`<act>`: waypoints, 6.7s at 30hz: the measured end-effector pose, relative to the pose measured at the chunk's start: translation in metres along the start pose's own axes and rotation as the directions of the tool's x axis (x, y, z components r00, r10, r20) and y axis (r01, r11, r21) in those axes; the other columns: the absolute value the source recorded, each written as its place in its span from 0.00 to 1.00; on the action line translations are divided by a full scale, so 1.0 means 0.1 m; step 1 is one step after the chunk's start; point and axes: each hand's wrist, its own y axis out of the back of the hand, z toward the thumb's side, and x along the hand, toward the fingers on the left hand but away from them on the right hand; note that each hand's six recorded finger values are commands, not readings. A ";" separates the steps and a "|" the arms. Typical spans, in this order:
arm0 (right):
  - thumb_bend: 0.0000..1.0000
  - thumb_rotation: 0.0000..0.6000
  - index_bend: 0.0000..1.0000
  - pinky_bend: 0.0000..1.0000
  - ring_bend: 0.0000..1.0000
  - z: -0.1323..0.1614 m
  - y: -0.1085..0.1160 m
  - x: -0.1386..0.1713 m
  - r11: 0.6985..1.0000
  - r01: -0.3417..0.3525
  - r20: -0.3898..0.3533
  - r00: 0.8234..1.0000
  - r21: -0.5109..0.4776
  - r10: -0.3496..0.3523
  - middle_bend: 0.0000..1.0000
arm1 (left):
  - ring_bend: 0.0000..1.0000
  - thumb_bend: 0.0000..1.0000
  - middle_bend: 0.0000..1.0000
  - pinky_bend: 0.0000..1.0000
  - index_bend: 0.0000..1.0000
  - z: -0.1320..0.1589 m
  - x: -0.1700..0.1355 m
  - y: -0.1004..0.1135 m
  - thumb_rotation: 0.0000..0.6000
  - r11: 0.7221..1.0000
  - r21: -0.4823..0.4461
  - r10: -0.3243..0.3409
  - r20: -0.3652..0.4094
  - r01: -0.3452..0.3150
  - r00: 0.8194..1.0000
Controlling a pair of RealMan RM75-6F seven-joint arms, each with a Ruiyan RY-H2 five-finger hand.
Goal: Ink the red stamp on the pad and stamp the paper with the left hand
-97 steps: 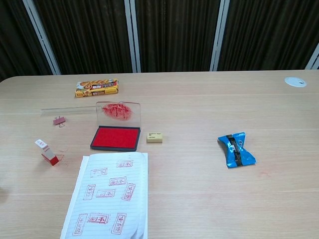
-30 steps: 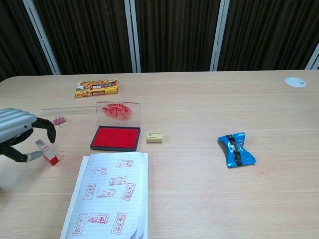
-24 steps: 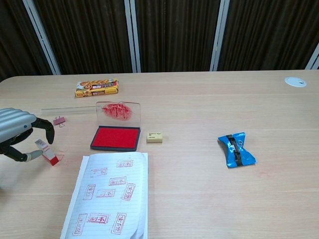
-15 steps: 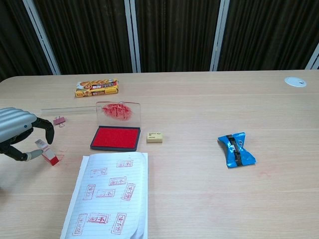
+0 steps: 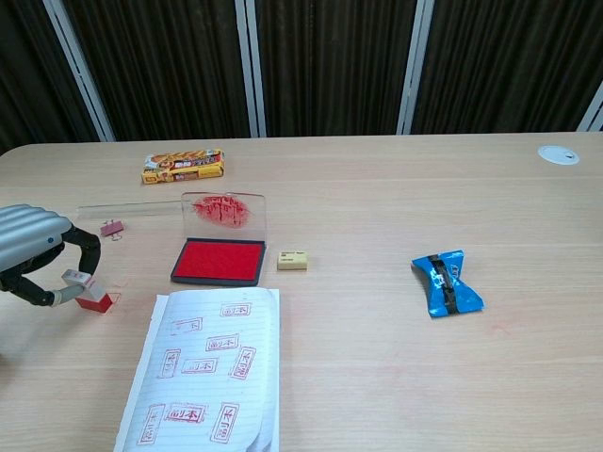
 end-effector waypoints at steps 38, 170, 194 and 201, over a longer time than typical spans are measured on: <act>0.00 1.00 0.00 0.00 0.00 -0.11 0.03 -0.07 1.000 0.005 0.046 0.999 -0.021 -0.005 0.00 | 0.79 0.46 0.52 0.88 0.62 0.75 0.89 0.89 1.00 0.988 -0.153 0.028 0.042 -0.021 0.999; 0.00 1.00 0.00 0.00 0.00 -0.37 0.08 -0.10 0.998 0.000 0.108 0.994 -0.058 0.006 0.00 | 0.79 0.49 0.53 0.88 0.66 1.09 0.54 0.43 1.00 0.991 -0.111 -0.077 0.012 0.077 0.997; 0.00 1.00 0.00 0.00 0.00 -0.38 0.07 -0.11 0.998 -0.005 0.112 0.994 -0.055 0.011 0.00 | 0.79 0.49 0.54 0.88 0.67 1.10 0.54 0.22 1.00 0.991 -0.090 -0.100 0.023 0.102 0.995; 0.00 1.00 0.00 0.00 0.00 -0.38 0.06 -0.11 0.998 -0.007 0.114 0.993 -0.057 0.014 0.00 | 0.79 0.49 0.54 0.88 0.67 1.10 0.54 0.17 1.00 0.989 -0.094 -0.111 0.025 0.113 0.993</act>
